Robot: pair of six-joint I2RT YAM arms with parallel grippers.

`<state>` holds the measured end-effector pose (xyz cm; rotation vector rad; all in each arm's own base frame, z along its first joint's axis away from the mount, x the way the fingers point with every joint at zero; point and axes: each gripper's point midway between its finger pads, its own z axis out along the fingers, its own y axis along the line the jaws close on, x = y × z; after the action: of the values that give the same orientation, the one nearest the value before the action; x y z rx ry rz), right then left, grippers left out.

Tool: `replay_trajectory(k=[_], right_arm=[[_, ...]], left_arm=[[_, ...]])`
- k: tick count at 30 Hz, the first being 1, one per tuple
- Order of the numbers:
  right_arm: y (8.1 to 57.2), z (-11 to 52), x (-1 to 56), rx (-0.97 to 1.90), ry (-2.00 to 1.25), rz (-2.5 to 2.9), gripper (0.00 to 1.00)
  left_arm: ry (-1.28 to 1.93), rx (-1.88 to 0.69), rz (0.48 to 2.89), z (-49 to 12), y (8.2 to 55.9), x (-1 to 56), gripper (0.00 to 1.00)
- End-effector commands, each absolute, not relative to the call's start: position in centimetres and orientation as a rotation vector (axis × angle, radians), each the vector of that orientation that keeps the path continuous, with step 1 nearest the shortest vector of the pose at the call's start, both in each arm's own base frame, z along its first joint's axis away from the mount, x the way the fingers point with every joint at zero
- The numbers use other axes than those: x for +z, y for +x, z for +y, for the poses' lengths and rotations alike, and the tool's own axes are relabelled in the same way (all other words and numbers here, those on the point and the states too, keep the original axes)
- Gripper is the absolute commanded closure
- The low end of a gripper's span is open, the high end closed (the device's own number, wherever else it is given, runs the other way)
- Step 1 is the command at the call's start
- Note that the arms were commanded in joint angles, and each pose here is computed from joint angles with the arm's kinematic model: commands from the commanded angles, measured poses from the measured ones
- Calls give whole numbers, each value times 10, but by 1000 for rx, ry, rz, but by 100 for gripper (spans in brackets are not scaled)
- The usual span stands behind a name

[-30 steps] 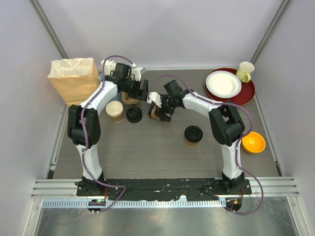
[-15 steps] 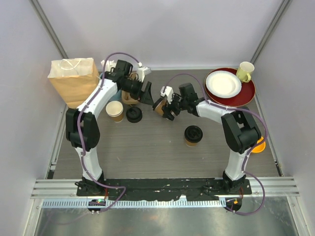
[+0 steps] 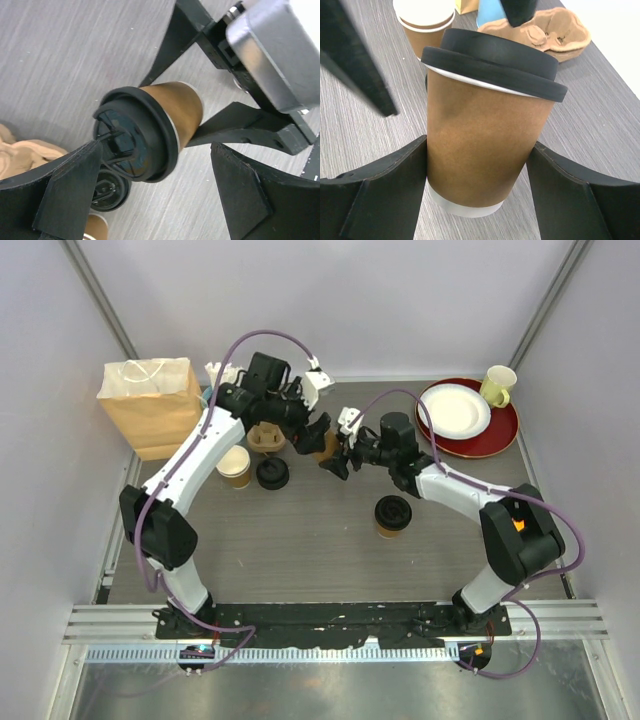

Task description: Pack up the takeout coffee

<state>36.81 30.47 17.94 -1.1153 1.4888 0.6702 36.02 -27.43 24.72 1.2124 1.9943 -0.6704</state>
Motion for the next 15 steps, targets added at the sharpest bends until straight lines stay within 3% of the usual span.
replay_trajectory(k=[1,15], right_arm=[[365,312,219,679,-1081,1359,41],[364,316,230,675,-1024,1316,43]], left_arm=[[1266,-565,1906,-268,362,271,6],[1328,-593,1897,-276,353,265,24]])
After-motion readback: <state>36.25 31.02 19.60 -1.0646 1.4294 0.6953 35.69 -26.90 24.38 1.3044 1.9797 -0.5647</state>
